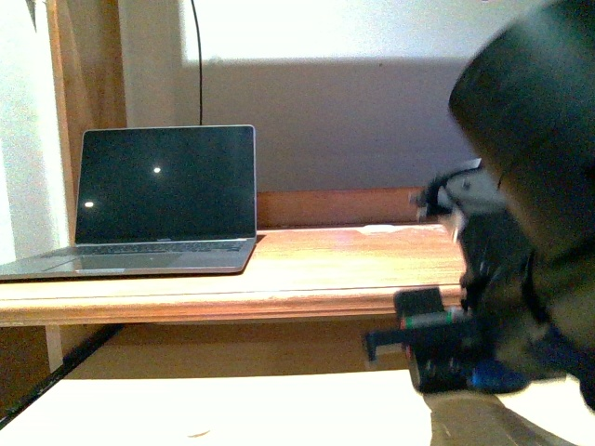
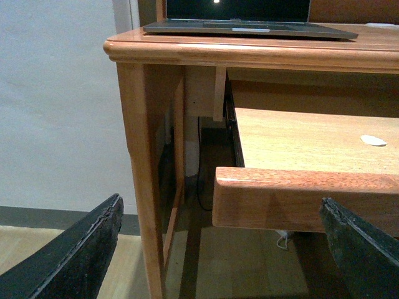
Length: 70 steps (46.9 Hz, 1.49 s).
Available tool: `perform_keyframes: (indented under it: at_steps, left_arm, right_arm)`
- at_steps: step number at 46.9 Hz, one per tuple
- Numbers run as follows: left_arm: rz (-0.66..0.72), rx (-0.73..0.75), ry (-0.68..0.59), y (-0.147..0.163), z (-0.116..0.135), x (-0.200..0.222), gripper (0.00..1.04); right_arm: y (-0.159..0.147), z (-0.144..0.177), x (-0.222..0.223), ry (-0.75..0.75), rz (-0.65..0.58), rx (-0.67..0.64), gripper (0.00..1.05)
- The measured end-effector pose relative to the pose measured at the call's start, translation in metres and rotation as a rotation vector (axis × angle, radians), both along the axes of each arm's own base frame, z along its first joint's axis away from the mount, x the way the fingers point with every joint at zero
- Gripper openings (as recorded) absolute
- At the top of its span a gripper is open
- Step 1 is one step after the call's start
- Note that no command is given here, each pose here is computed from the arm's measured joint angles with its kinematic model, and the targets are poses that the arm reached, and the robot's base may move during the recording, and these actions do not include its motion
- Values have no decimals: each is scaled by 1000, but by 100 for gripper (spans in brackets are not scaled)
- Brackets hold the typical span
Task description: Place mouse
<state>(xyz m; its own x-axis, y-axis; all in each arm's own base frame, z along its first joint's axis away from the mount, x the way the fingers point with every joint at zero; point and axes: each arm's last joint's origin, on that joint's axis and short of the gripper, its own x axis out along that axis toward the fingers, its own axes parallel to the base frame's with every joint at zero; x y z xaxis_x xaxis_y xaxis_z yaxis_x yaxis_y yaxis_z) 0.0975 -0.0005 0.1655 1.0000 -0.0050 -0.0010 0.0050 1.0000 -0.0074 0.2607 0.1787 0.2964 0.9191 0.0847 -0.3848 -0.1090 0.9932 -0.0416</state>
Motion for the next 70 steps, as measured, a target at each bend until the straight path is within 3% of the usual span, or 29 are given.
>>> perform_keyframes:
  at_steps: [10,17,25,35,55,65,70]
  left_arm:
    - [0,0,0,0,0,0,97]
    - [0,0,0,0,0,0,97]
    - [0,0,0,0,0,0,97]
    - [0,0,0,0,0,0,97]
    - [0,0,0,0,0,0,97]
    - [0,0,0,0,0,0,97]
    - [0,0,0,0,0,0,97]
  right_arm:
    - [19,57,12,-90,20,67,55]
    - [50,72,40,-79,38,73,55]
    - [84,63,86,-59,1,49,55]
    - [103,44,127,-50,-68,9,55]
    - [122,8,161,-12,-91,-11,56]
    - [124,8,163,-57,-78,67,88]
    - [115,7,161,-86,-63,112,98]
